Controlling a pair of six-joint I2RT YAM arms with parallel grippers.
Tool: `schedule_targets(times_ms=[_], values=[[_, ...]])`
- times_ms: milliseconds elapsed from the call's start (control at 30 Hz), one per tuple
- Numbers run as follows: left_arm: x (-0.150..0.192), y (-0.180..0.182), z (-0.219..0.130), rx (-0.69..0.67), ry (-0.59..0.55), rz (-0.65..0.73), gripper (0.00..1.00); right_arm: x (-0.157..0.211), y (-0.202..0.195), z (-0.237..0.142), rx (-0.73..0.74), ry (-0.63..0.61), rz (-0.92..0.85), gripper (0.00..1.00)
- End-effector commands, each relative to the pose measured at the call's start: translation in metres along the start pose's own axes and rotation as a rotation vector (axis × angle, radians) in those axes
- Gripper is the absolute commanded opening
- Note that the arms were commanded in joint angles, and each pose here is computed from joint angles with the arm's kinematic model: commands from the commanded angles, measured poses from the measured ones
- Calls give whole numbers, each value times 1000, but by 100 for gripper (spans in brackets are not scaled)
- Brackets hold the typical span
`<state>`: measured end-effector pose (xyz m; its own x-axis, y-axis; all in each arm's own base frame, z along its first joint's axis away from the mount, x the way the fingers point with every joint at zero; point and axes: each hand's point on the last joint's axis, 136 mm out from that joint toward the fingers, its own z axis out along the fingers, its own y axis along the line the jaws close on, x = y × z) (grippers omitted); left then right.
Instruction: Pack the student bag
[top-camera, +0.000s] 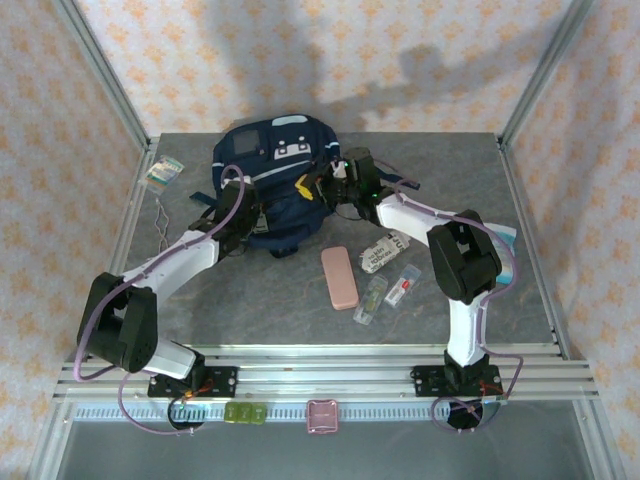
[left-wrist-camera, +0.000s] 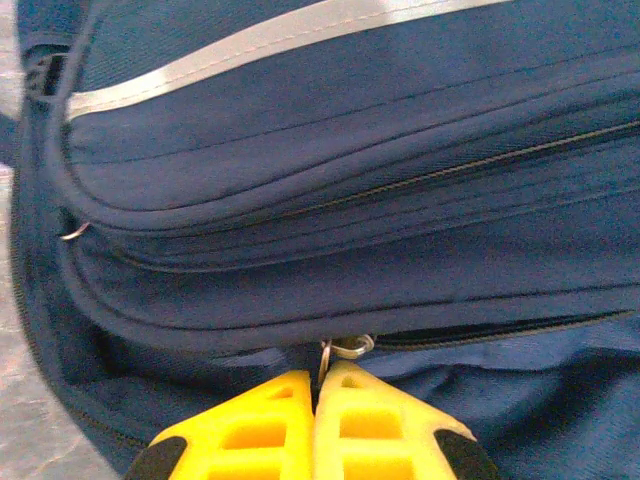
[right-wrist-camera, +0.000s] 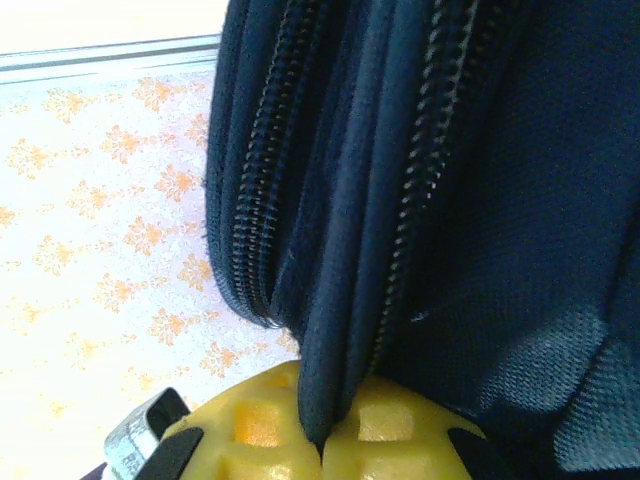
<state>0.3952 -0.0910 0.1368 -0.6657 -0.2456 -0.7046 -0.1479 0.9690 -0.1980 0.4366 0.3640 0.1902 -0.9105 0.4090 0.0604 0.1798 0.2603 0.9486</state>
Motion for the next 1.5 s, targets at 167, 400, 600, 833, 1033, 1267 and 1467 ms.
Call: schedule_targets(times_ms=[167,400,600,833,1033,1267,1467], values=[[-3,91,8,-370,-9,-56,0,-13,56,-43,-168,-46,-118,0],[-1,81,10,-307,24,-57,0,-27,36,-43,-123,-70,-103,0],[7,35,6,-134,43,2,0,-44,24,-41,-78,-83,-94,6],[17,-46,4,59,57,65,0,-20,43,-28,-91,-15,-116,31],[25,-83,4,138,56,83,0,6,24,-4,-32,30,-87,38],[38,-64,14,55,64,91,0,9,-7,14,17,33,-40,5],[42,-8,19,-104,70,28,0,-12,-7,-11,1,-65,-43,0]])
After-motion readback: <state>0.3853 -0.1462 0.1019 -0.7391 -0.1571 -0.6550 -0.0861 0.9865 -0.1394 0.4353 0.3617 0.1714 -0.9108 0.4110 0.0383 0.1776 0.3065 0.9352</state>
